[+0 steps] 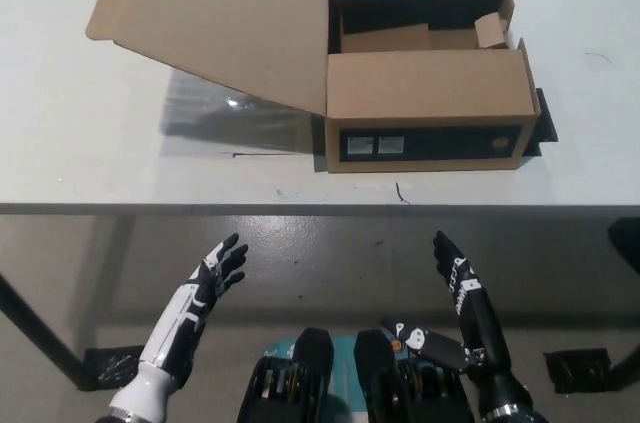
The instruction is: A small storge box is placed at the center of the table and the robot uses its left hand to push the lid and close it
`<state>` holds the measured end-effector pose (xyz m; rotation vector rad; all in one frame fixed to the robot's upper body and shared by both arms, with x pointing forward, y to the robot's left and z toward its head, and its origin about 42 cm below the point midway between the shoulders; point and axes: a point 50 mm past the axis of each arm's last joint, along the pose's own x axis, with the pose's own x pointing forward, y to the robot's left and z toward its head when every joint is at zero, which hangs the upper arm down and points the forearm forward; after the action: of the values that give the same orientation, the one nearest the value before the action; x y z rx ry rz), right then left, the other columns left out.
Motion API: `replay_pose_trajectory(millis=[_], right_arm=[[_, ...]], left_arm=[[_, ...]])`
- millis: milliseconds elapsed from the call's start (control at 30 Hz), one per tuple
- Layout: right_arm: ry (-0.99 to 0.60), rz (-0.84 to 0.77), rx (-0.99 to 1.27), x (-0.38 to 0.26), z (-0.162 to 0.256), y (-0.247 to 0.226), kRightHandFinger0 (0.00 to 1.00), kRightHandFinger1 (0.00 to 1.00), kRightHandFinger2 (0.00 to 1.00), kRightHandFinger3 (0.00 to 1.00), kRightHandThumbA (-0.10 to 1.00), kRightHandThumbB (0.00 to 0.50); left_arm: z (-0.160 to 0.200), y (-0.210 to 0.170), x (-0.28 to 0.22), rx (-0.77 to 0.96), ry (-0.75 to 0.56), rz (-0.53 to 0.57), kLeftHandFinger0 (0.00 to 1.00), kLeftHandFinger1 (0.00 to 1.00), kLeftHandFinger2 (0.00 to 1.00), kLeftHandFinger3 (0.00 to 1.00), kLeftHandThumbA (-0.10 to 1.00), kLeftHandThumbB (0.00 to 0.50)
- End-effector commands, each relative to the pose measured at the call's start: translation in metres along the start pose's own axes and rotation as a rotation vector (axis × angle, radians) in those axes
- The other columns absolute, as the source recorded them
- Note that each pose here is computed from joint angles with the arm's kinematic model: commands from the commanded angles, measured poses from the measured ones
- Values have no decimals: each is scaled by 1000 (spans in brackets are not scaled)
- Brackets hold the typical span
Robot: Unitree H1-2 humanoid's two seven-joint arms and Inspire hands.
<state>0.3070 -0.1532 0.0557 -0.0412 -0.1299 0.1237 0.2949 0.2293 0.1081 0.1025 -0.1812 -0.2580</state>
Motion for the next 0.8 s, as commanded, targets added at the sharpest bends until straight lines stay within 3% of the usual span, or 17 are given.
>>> replay_pose_trajectory(millis=[0, 100, 300, 767], right_arm=[[-131, -8, -6, 12, 16, 2, 1000, 1000, 1000, 1000, 1000, 332], [-131, -6, -13, 13, 16, 1, 1000, 1000, 1000, 1000, 1000, 323], [-133, -4, -9, 14, 16, 1, 1000, 1000, 1000, 1000, 1000, 320], [-131, -8, -2, 12, 16, 2, 1000, 1000, 1000, 1000, 1000, 311]], left_arm=[[70, 7, 16, -742, -170, -290, 1000, 1000, 1000, 1000, 1000, 394], [85, 14, 23, -874, -206, -320, 1000, 1000, 1000, 1000, 1000, 422], [105, 35, 52, -1011, -277, -315, 1000, 1000, 1000, 1000, 1000, 405], [90, 54, 113, -1145, -242, -211, 1000, 1000, 1000, 1000, 1000, 396]])
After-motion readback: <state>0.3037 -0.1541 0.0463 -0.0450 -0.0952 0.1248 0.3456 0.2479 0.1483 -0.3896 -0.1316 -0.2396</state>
